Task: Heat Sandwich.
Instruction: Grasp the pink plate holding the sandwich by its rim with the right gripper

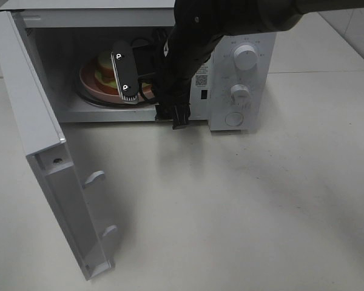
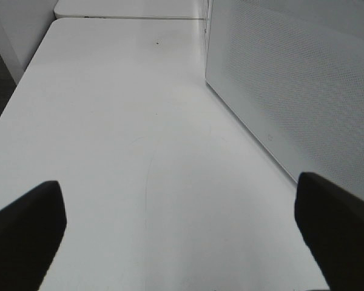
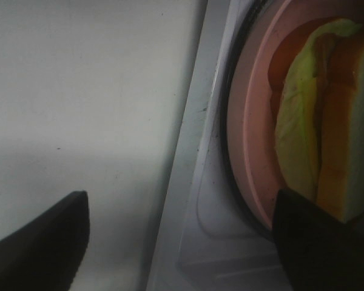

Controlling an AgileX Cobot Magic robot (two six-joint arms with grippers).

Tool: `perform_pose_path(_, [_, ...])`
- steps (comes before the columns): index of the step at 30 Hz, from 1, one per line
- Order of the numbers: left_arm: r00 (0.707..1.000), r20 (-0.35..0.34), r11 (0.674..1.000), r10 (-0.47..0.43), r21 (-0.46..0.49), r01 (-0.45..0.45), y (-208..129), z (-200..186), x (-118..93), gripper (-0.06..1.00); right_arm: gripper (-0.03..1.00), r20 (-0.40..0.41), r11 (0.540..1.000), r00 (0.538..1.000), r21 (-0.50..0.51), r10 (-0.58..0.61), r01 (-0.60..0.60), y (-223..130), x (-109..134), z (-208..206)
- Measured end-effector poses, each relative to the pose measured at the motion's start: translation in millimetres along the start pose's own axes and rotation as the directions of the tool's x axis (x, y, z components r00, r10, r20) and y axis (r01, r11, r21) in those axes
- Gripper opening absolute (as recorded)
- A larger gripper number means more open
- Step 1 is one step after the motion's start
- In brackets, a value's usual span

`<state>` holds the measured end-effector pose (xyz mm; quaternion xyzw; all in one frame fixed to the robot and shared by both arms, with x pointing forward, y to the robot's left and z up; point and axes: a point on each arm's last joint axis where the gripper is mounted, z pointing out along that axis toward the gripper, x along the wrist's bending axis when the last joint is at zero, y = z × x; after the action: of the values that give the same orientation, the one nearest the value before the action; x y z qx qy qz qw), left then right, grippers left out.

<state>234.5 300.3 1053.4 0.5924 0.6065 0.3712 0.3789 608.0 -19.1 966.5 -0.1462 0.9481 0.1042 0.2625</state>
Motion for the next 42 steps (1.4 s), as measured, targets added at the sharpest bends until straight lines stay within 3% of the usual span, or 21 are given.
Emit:
perform_pose_path(22, [1.0,0.0,1.0,0.0,0.0,0.0,0,0,0,0.96,0.77,0.015,0.999,0.999,0.002,0.051,-0.051,14,-28,64])
perform_pose_path(38, [1.0,0.0,1.0,0.0,0.0,0.0,0,0,0,0.96,0.77,-0.036,0.997,0.997,0.032,0.068,-0.067,8,-24,85])
perform_pose_path(42, [1.0,0.0,1.0,0.0,0.0,0.0,0,0,0,0.96,0.72,-0.042,0.997,0.996,0.039,0.073,-0.071,4,-25,85])
